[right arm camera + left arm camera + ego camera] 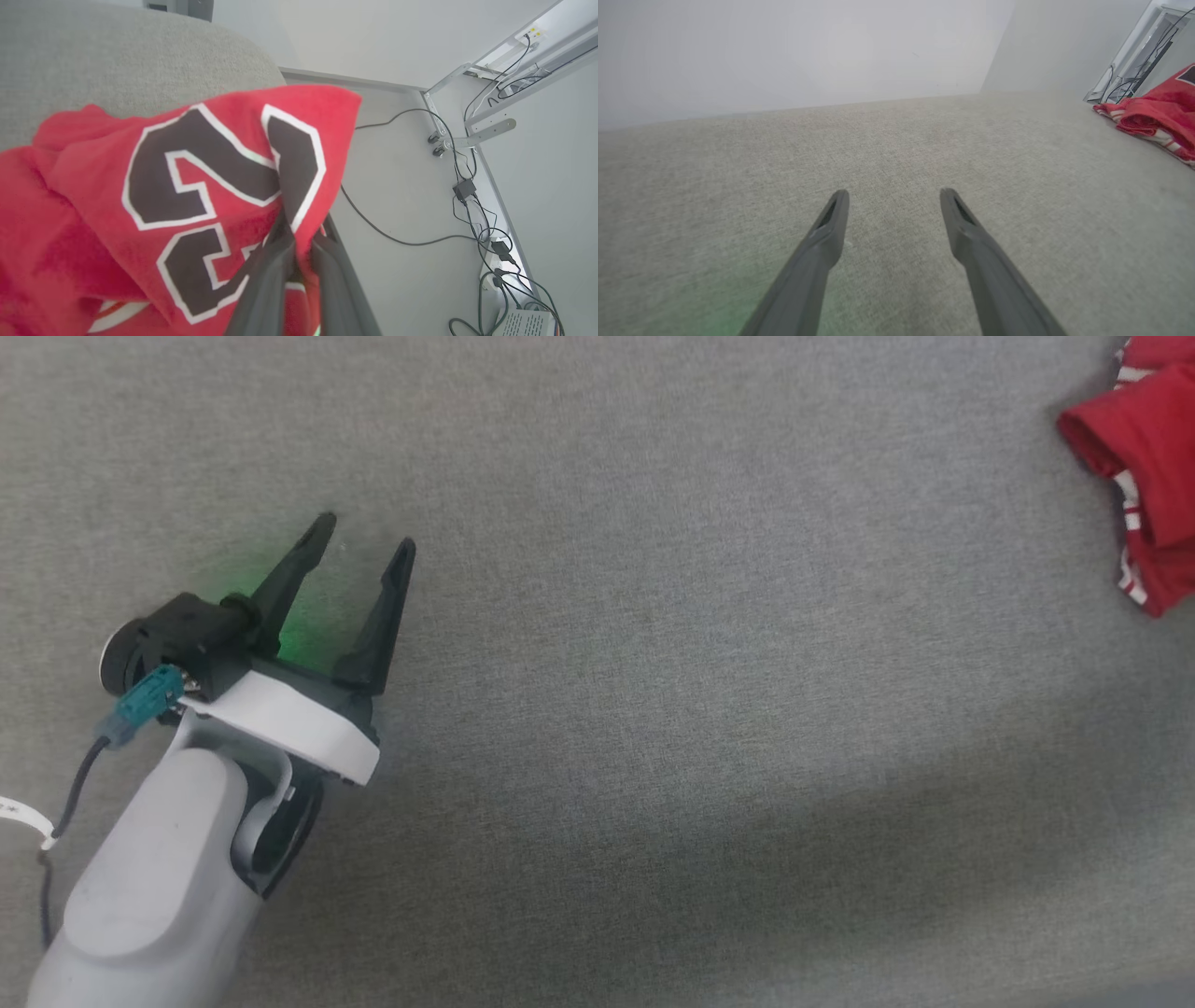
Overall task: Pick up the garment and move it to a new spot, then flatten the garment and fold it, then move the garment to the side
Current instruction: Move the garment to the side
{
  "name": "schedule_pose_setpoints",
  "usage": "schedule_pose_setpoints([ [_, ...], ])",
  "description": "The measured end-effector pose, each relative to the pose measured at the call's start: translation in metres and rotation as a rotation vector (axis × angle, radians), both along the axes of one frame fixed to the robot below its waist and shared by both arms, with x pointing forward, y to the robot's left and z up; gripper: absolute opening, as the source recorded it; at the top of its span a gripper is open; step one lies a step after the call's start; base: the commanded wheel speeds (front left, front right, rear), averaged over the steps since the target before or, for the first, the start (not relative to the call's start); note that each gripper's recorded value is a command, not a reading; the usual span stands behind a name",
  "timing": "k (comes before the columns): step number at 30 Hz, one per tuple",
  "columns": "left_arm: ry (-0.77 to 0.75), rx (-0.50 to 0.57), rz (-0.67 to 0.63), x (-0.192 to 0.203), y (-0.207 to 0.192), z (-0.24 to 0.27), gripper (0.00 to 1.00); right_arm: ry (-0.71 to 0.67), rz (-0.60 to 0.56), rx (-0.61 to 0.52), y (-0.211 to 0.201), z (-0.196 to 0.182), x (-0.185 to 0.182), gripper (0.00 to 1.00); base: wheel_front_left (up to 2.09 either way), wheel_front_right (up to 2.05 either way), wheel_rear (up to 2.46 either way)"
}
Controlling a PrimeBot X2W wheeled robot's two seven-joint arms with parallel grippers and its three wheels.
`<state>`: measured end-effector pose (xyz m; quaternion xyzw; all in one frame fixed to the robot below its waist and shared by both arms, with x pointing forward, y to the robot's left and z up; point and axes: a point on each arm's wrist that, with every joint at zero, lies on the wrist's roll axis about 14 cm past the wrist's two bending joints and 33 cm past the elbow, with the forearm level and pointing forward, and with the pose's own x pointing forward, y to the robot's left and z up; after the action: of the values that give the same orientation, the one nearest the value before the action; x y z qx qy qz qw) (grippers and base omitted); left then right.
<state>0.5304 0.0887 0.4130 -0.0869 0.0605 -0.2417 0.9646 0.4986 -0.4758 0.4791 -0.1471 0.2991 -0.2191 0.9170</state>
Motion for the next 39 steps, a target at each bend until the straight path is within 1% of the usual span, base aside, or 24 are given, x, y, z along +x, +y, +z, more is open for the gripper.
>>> schedule_pose_setpoints([
  [8, 0.013, 0.003, -0.029, 0.009, -0.006, -0.015, 1.00, 0.078, -0.008, 0.008, 0.003, -0.038, 0.004, 0.00, 0.00, 0.00, 0.00],
  [12, 0.014, 0.001, -0.031, 0.011, -0.006, -0.017, 1.00, 0.077, -0.001, 0.014, 0.008, -0.046, 0.010, 0.00, 0.00, 0.00, 0.00],
  [13, 0.014, 0.000, -0.031, 0.011, -0.006, -0.017, 1.00, 0.078, -0.001, 0.014, 0.009, -0.046, 0.011, 0.03, 0.00, 0.00, 0.00],
  [14, 0.014, 0.001, -0.031, 0.011, -0.006, -0.017, 1.00, 0.077, 0.000, 0.012, 0.009, -0.047, 0.011, 0.17, 0.00, 0.00, 0.00],
  [15, 0.014, 0.000, -0.029, 0.011, -0.005, -0.017, 1.00, 0.075, -0.003, 0.012, 0.008, -0.046, 0.012, 0.47, 0.00, 0.00, 0.00],
  [16, 0.015, 0.000, -0.028, 0.011, -0.005, -0.017, 1.00, 0.074, -0.005, 0.012, 0.008, -0.045, 0.012, 0.87, 0.00, 0.00, 0.00],
  [17, 0.014, 0.001, -0.027, 0.011, -0.005, -0.016, 1.00, 0.072, -0.004, 0.009, 0.008, -0.043, 0.013, 1.00, 0.00, 0.00, 0.00],
  [23, 0.004, -0.004, -0.009, 0.011, 0.002, -0.007, 1.00, 0.055, -0.004, 0.010, 0.009, -0.032, 0.013, 1.00, 0.00, 0.00, 0.00],
  [27, -0.001, 0.010, 0.016, 0.008, 0.013, -0.001, 1.00, 0.002, 0.001, 0.008, 0.009, -0.014, 0.016, 1.00, 0.00, 0.00, 0.00],
  [35, -0.031, 0.016, 0.077, -0.003, 0.034, 0.022, 1.00, -0.129, 0.052, 0.055, 0.033, 0.015, 0.027, 1.00, 0.00, 0.00, 0.00],
  [39, -0.043, 0.018, 0.117, -0.014, 0.048, 0.035, 1.00, -0.182, 0.097, 0.084, 0.053, 0.026, 0.033, 1.00, 0.00, 0.00, 0.00],
])
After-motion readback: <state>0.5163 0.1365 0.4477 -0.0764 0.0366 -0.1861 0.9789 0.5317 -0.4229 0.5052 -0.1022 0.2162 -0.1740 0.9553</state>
